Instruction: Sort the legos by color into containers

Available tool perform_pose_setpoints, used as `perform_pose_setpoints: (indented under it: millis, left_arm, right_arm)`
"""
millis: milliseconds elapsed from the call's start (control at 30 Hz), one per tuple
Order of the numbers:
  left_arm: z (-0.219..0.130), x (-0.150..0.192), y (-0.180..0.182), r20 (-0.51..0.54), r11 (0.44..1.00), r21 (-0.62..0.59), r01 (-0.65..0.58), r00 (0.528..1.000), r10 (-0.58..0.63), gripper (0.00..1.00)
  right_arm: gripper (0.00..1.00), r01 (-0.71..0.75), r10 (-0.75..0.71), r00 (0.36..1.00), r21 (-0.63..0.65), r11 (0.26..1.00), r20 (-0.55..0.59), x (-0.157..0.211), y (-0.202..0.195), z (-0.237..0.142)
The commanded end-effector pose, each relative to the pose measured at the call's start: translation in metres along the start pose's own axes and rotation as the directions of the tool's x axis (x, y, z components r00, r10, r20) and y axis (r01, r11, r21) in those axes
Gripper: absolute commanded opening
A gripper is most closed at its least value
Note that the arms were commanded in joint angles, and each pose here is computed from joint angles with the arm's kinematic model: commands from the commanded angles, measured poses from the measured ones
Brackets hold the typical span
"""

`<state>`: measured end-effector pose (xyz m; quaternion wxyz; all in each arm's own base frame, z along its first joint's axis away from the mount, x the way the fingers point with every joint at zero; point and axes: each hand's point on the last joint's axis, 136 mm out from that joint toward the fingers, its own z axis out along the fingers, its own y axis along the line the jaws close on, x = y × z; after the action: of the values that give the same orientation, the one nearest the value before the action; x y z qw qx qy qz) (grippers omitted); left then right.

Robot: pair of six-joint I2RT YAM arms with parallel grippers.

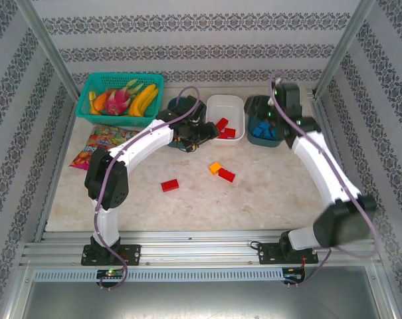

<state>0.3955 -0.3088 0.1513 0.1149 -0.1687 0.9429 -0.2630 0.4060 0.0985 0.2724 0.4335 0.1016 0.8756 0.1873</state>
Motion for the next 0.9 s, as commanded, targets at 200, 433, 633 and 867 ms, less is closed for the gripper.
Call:
perform_pose_setpoints:
  millis: [200, 433, 633, 867]
  left_arm:
    - [0.047, 0.054, 0.038, -0.091, 0.944, -0.264, 0.199, 0.969, -0.230, 0.84]
    - [0.082, 0.070, 0.040, -0.117, 0.911, -0.325, 0.254, 0.945, -0.305, 0.84]
    - [0.101, 0.071, 0.040, -0.111, 0.897, -0.355, 0.264, 0.941, -0.321, 0.84]
    - [0.111, 0.082, 0.047, -0.108, 0.877, -0.393, 0.276, 0.933, -0.342, 0.64]
  right_arm:
    - [0.84, -0.066, 0.007, 0.964, -0.211, 0.975, -0.267, 0.165, 0.011, -0.076]
    - [0.85, -0.057, -0.011, 0.952, -0.213, 0.975, -0.306, 0.196, 0.005, -0.099]
    - [0.85, -0.030, -0.045, 0.948, -0.231, 0.972, -0.315, 0.196, 0.008, -0.102]
    - [0.85, -0.012, -0.061, 0.946, -0.222, 0.975, -0.319, 0.195, 0.003, -0.103]
